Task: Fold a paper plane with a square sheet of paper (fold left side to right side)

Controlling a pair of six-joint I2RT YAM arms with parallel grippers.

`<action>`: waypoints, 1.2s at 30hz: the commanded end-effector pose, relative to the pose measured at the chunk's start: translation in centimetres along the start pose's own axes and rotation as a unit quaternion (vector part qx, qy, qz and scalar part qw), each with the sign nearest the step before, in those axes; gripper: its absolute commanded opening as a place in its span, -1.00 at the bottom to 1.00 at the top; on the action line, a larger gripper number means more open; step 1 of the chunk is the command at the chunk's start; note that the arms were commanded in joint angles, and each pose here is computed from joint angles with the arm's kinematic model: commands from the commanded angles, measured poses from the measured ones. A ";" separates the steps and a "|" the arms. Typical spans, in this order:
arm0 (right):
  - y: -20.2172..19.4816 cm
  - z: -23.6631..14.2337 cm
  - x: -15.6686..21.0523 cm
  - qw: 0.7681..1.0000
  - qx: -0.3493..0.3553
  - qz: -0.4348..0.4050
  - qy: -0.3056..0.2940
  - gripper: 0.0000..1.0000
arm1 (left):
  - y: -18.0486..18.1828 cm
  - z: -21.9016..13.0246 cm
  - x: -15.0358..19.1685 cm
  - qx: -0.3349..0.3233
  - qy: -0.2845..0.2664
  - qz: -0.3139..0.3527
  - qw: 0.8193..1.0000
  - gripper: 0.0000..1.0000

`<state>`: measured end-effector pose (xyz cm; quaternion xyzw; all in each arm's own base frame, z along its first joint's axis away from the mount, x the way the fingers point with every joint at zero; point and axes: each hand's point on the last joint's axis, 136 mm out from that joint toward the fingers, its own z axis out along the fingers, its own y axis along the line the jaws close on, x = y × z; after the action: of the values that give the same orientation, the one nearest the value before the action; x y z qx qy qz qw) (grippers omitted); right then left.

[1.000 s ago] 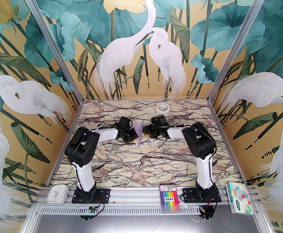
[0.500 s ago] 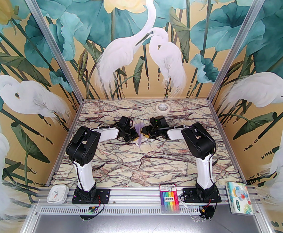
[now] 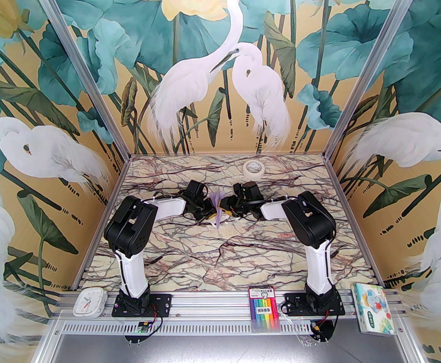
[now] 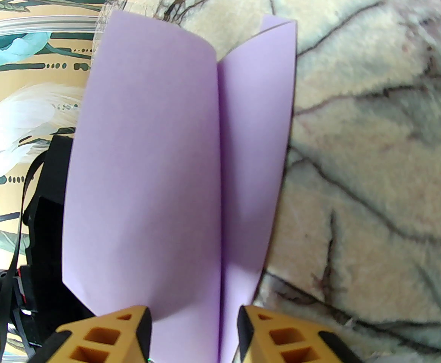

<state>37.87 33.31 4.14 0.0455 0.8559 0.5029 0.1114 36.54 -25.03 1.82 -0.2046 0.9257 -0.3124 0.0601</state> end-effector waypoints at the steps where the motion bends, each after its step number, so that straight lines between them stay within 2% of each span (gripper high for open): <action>1: 1.5 -0.3 0.2 1.000 -0.022 -0.015 -0.001 -0.09 | 3.2 1.5 1.3 -0.053 0.026 -0.018 0.998 -0.99; 5: 2.0 -0.3 0.1 0.999 -0.035 -0.021 -0.002 -0.04 | 3.1 1.6 1.4 -0.052 0.027 -0.017 0.998 -0.99; 13: 1.0 0.4 0.1 1.000 -0.017 -0.014 0.011 -0.03 | 3.0 1.6 1.4 -0.051 0.029 -0.016 0.998 -0.99; 24: -3.5 0.9 0.5 0.996 0.086 0.026 0.019 -0.13 | 2.9 1.5 1.5 -0.048 0.027 -0.015 0.998 -0.99; 32: -4.1 0.8 0.4 0.994 0.104 0.032 0.017 -0.19 | 2.3 0.6 1.1 -0.037 0.014 -0.016 0.999 -0.97; 36: -4.4 0.8 0.3 0.993 0.114 0.035 0.016 -0.19 | 1.7 -0.6 0.3 -0.019 -0.003 -0.022 1.000 -0.89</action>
<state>38.53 33.10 3.30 0.0583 0.8832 0.4555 0.0948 36.62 -25.08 1.89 -0.2045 0.9242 -0.3170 0.0605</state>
